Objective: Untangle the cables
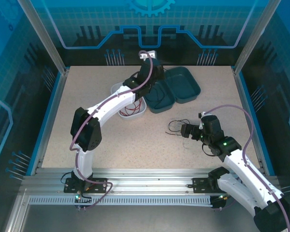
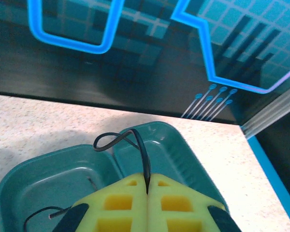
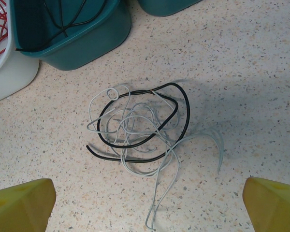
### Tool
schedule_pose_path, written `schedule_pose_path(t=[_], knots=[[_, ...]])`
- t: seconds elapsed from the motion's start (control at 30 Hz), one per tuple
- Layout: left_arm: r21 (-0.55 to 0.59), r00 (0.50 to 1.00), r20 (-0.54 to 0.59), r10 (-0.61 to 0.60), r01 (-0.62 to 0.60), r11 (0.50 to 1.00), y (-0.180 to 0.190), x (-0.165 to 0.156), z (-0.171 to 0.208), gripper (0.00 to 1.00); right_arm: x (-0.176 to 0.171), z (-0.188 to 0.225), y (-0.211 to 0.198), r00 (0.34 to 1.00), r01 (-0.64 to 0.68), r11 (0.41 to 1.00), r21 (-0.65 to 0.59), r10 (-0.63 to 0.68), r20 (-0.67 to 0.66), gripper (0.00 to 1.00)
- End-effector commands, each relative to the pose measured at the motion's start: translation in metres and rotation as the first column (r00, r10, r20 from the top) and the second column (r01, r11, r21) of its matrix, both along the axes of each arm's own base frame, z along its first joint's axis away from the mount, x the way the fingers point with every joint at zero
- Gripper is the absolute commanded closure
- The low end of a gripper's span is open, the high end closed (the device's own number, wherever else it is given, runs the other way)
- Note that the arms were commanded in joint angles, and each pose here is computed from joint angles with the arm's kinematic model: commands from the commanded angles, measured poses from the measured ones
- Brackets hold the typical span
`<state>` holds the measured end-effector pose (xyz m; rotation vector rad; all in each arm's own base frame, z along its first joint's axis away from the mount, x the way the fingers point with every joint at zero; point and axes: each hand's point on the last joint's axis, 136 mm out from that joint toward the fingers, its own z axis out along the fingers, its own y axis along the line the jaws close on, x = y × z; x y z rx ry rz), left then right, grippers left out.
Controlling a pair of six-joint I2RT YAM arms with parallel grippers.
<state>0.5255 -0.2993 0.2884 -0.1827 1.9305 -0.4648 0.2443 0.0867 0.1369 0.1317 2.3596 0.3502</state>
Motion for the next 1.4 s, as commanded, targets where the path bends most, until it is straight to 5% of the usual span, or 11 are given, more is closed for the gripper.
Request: schedule_pose_path(t=[0.0,0.37,1.37], knots=[[-0.065,0.993,0.067,0.096,-0.092,0.994,0.027,0.001,0.035,1.0,-0.001,0.0,-0.004,1.0,0.013,1.0,-0.002,-0.013,0.001,0.0],[0.002,0.984,0.023,0.175,-0.175,0.985,0.048,-0.002,0.008,1.0,0.0,-0.001,-0.001,1.0,0.01,1.0,0.008,-0.01,0.0,0.0],[0.036,0.961,-0.259,0.099,-0.093,0.995,-0.012,-0.026,-0.127,1.0,-0.001,-0.007,-0.004,0.999,0.026,1.0,0.0,-0.026,-0.027,0.0]])
